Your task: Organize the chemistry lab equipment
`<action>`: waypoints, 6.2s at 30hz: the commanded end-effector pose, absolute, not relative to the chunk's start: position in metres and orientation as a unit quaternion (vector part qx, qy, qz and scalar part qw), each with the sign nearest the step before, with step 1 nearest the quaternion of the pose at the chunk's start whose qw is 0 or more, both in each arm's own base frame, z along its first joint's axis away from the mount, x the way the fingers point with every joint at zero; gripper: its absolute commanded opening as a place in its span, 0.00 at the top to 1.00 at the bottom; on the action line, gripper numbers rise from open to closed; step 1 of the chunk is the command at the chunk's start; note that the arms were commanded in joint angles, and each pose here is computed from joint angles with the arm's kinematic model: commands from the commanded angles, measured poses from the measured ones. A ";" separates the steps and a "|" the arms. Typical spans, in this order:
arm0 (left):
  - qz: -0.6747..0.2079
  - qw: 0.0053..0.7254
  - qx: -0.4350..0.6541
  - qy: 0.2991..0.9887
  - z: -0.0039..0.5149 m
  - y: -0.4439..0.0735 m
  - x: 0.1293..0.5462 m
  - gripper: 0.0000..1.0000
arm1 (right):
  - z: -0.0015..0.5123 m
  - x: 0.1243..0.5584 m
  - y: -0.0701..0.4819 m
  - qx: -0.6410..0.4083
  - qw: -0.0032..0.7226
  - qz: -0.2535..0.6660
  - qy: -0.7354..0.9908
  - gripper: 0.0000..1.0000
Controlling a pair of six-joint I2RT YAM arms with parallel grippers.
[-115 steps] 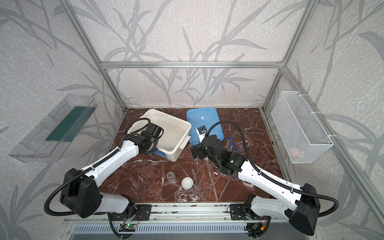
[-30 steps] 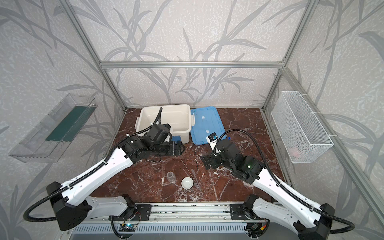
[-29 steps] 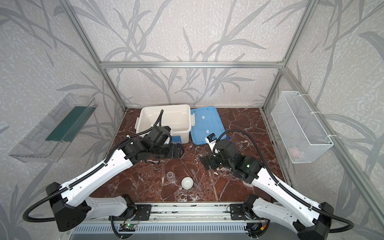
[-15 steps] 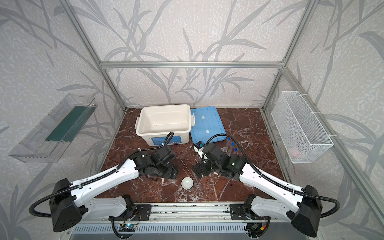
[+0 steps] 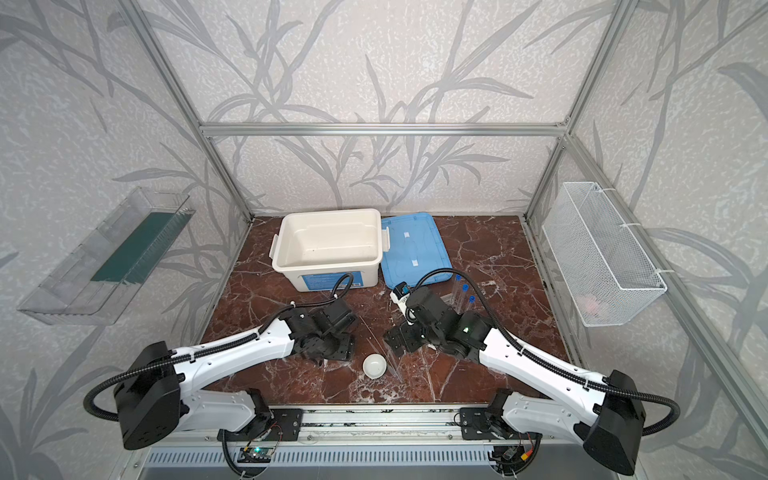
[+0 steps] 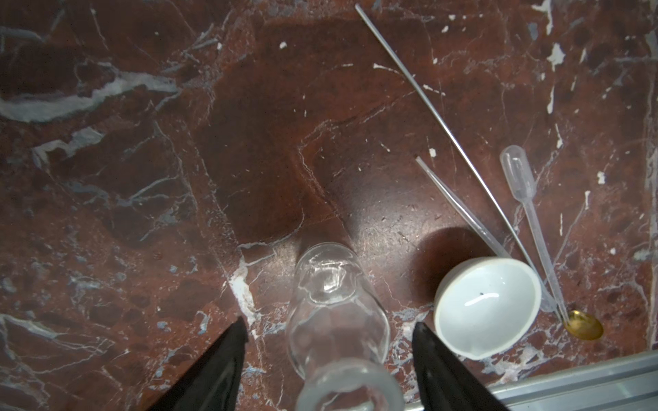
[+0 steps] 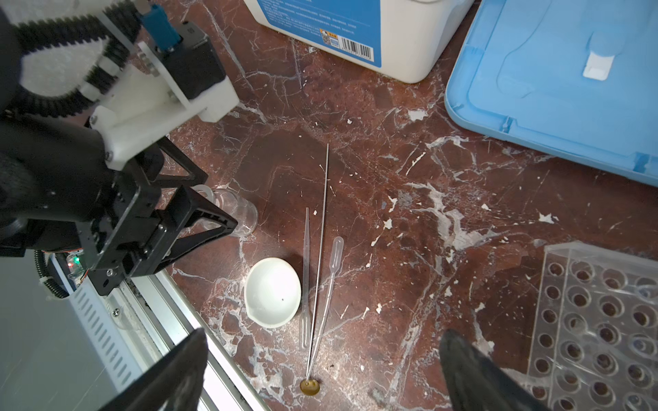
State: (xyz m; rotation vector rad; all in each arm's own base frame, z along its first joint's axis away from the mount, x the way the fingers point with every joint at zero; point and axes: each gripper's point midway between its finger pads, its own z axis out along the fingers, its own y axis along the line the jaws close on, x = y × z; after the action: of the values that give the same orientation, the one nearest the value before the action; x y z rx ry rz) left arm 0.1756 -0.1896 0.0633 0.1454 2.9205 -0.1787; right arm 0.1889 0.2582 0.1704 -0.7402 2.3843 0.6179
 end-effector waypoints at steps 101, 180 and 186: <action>0.013 0.185 -0.164 0.969 0.093 -0.067 0.521 1.00 | 0.238 0.427 0.430 -0.196 0.403 0.321 0.835 0.03; -0.048 0.313 -0.128 0.940 0.235 -0.086 0.470 0.01 | 0.300 0.372 0.369 -0.177 0.425 0.365 0.809 0.01; -0.035 0.307 -0.088 0.947 0.268 -0.096 0.424 0.01 | 0.302 0.339 0.329 -0.182 0.410 0.319 0.835 0.01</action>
State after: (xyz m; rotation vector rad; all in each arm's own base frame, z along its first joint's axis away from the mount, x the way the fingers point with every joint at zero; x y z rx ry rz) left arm 0.4545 -0.0919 0.2600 -0.3112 2.4392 -0.1319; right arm 0.3564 0.3485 0.3116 -0.4233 2.0274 0.8818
